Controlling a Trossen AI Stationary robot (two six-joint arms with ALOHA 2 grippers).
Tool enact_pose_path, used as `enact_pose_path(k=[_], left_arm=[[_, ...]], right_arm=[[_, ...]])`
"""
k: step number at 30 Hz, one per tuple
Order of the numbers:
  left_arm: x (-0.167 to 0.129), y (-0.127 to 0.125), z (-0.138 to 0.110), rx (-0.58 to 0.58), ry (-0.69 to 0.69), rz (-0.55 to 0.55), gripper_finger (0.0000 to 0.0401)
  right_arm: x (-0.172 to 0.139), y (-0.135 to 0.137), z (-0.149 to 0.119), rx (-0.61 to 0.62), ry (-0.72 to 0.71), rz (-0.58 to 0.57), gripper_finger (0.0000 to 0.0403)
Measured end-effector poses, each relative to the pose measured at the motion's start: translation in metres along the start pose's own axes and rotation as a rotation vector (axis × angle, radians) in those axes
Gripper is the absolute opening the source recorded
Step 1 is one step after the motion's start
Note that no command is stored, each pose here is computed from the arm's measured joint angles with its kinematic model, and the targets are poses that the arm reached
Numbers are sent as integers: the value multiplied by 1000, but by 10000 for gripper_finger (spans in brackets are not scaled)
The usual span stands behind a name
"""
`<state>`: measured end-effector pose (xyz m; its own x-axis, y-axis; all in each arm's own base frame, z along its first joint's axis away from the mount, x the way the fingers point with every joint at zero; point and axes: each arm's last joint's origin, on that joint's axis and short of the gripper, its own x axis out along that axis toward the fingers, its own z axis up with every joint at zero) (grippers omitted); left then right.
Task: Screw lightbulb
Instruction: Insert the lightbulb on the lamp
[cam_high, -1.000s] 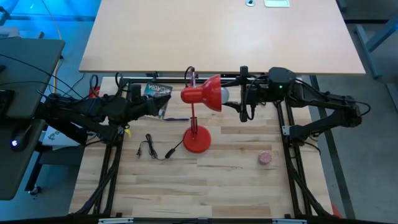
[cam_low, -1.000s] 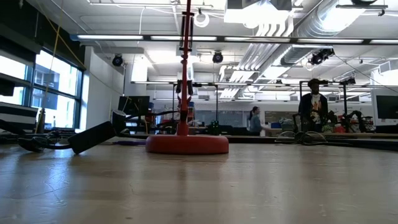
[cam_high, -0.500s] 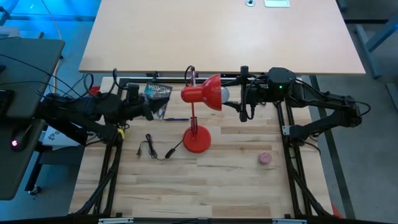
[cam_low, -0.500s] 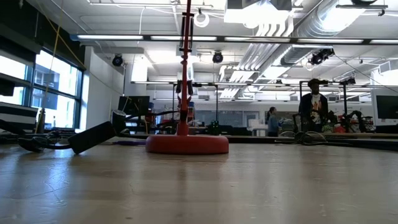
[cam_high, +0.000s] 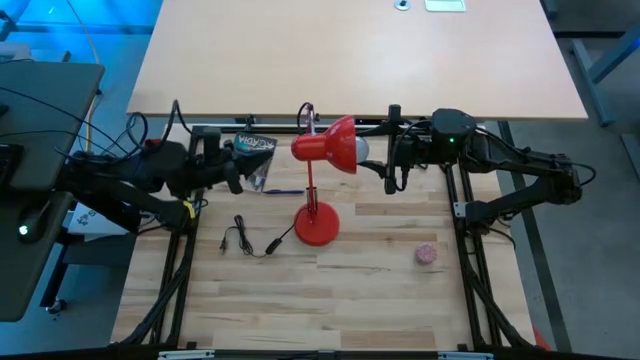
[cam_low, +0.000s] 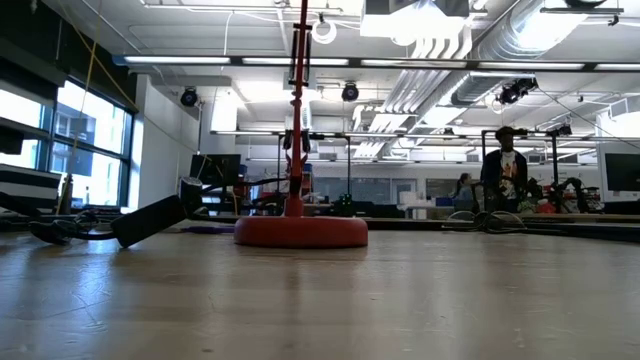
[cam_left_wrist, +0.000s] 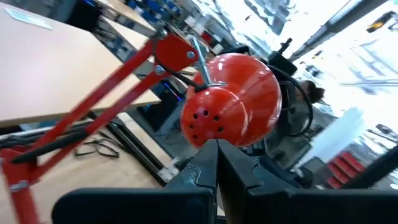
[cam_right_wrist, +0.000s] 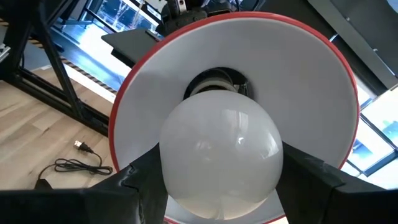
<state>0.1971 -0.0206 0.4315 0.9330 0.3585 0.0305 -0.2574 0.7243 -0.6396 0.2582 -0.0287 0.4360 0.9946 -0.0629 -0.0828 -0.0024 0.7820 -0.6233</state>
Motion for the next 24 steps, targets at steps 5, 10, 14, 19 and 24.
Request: enact_pose_path(k=[5, 10, 14, 19, 24], left_arm=[[16, -1, -7, 36, 2, -11, 0], [28, -2, -15, 51, 41, -54, 0], [28, -4, -16, 37, 46, -62, 0], [25, -6, -17, 31, 47, -69, 0], [25, -6, -18, 32, 47, -67, 0]], right_arm=[[0, 0, 0, -1, -2, 4, 228], [0, 1, 0, -1, -14, 21, 228], [0, 2, 0, -1, -36, 53, 228], [0, 2, 0, -36, -41, 58, 228], [0, 2, 1, -42, -46, 64, 228]])
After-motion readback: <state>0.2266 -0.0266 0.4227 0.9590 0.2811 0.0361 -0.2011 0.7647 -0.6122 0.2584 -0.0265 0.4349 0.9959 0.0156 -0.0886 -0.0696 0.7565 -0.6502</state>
